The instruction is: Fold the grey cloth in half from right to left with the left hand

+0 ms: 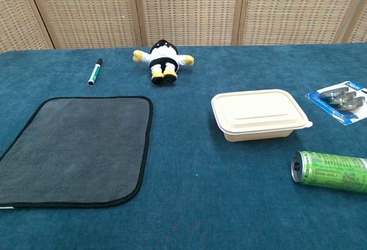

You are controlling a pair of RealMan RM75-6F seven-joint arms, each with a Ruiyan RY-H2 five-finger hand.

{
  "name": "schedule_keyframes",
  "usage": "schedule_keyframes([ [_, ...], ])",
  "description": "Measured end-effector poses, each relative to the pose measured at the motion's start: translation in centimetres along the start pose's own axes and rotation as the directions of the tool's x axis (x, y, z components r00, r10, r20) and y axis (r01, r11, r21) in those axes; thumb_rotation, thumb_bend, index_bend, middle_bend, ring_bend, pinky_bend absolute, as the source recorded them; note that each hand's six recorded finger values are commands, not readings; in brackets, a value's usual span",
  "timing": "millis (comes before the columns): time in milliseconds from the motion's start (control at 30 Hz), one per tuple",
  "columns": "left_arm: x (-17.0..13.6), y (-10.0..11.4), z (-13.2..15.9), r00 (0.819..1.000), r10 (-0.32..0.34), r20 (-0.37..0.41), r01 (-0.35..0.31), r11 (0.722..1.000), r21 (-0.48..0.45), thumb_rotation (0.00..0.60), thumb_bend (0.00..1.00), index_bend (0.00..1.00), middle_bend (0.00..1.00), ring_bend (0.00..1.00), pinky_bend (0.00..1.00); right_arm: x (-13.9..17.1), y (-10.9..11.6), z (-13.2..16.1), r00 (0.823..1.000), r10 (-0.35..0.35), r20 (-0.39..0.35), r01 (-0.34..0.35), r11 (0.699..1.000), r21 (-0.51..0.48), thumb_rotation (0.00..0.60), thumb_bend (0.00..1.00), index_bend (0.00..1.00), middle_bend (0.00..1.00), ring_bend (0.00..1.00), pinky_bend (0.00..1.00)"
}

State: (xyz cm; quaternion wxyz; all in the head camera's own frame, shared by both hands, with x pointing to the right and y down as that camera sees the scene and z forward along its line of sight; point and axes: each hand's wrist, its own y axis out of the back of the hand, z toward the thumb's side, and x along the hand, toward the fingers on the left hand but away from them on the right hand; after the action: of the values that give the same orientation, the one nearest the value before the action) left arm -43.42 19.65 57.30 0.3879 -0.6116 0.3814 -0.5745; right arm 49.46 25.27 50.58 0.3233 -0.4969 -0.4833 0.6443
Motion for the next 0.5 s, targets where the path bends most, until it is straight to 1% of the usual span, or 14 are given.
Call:
schedule_keyframes([
  [233, 0.3, -0.2, 0.3, 1.000, -0.009, 0.010, 0.009, 1.000, -0.003, 0.600, 0.26, 0.00, 0.00, 0.00, 0.00, 0.0, 0.1, -0.2, 1.000, -0.003, 0.011, 0.003, 1.000, 0.004, 0.600, 0.00, 0.00, 0.00, 0.00, 0.00],
  [300, 0.8, -0.1, 0.9, 0.999, -0.009, 0.032, 0.009, 1.000, 0.004, 0.600, 0.27, 0.00, 0.00, 0.00, 0.00, 0.0, 0.1, -0.4, 1.000, -0.005, 0.016, 0.005, 1.000, 0.001, 0.600, 0.00, 0.00, 0.00, 0.00, 0.00],
  [333, 1.2, -0.1, 1.3, 0.999, -0.010, 0.050, 0.010, 1.000, 0.011, 0.600, 0.27, 0.00, 0.00, 0.00, 0.00, -0.1, 0.1, -0.4, 1.000, -0.004, 0.019, 0.004, 1.000, -0.002, 0.600, 0.00, 0.00, 0.00, 0.00, 0.00],
  [433, 2.9, -0.4, 3.2, 0.989, -0.035, 0.141, 0.029, 0.998, 0.047, 0.600, 0.27, 0.00, 0.00, 0.00, 0.00, -0.2, 0.1, -0.5, 1.000, -0.001, 0.024, 0.001, 1.000, -0.003, 0.600, 0.00, 0.00, 0.00, 0.00, 0.00],
  [500, 4.4, -0.7, 5.1, 0.970, -0.068, 0.231, 0.049, 0.995, 0.084, 0.600, 0.27, 0.00, 0.00, 0.00, 0.00, -0.4, 0.1, -0.5, 1.000, -0.002, 0.028, 0.002, 1.000, -0.001, 0.600, 0.00, 0.00, 0.00, 0.00, 0.00],
])
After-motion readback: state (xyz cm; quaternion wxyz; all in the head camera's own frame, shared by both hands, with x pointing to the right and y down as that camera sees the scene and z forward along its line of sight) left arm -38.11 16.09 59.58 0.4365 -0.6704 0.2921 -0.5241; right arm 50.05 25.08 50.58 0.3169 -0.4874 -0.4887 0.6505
